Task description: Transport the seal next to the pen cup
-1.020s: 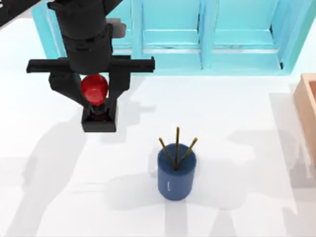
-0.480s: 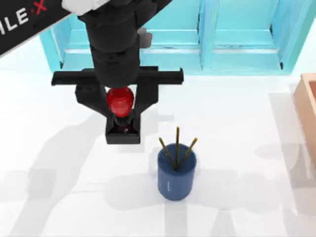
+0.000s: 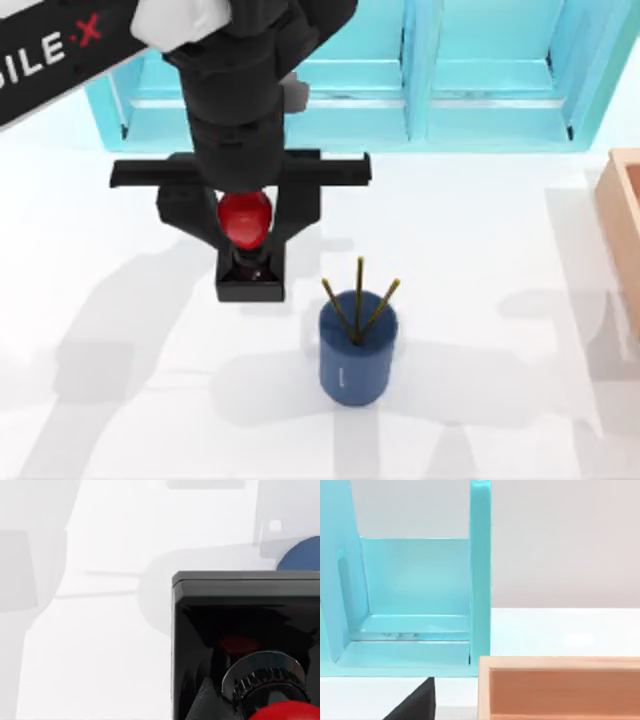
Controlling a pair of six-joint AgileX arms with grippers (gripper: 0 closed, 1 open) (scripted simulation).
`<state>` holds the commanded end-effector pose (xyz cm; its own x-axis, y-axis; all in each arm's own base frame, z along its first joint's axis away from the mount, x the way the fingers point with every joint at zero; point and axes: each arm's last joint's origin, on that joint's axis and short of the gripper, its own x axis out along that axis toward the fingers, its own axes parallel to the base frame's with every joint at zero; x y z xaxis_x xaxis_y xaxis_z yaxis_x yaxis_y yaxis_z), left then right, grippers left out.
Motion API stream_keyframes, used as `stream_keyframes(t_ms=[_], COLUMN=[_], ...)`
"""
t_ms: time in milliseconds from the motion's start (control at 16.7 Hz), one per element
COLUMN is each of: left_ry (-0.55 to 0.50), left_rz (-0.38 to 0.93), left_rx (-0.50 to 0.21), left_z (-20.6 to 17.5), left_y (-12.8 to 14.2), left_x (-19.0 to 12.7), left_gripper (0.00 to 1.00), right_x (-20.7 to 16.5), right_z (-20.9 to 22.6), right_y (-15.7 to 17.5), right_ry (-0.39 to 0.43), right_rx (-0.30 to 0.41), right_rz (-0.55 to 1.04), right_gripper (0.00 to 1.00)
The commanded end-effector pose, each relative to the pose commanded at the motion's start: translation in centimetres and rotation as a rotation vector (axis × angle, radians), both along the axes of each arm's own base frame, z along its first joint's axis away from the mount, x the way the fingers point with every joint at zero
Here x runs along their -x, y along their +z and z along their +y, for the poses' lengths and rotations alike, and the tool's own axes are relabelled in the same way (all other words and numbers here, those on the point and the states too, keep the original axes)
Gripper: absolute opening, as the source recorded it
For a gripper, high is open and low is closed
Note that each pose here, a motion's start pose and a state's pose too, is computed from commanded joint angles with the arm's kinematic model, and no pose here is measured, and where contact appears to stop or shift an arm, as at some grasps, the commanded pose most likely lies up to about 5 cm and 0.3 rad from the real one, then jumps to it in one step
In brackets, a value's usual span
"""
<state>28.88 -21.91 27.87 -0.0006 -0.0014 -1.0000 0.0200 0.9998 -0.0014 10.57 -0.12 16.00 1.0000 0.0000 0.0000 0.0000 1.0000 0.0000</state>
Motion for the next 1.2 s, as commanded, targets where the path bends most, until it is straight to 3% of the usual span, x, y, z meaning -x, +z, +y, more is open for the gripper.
stream_keyframes(t_ms=[60,840,1200], left_ry=[0.000,0.000,0.000], left_rz=[0.000,0.000,0.000], left_rx=[0.000,0.000,0.000], left_z=[0.00,0.00,0.00], left_y=[0.00,0.00,0.00], left_x=[0.00,0.00,0.00], left_gripper=[0.00,0.98,1.00], right_x=[0.00,0.00,0.00], right_z=[0.00,0.00,0.00], right_y=[0.00,0.00,0.00], right_ry=[0.000,0.000,0.000], right_rx=[0.000,0.000,0.000], right_rz=[0.000,0.000,0.000], right_gripper=[1.00,1.00,1.00])
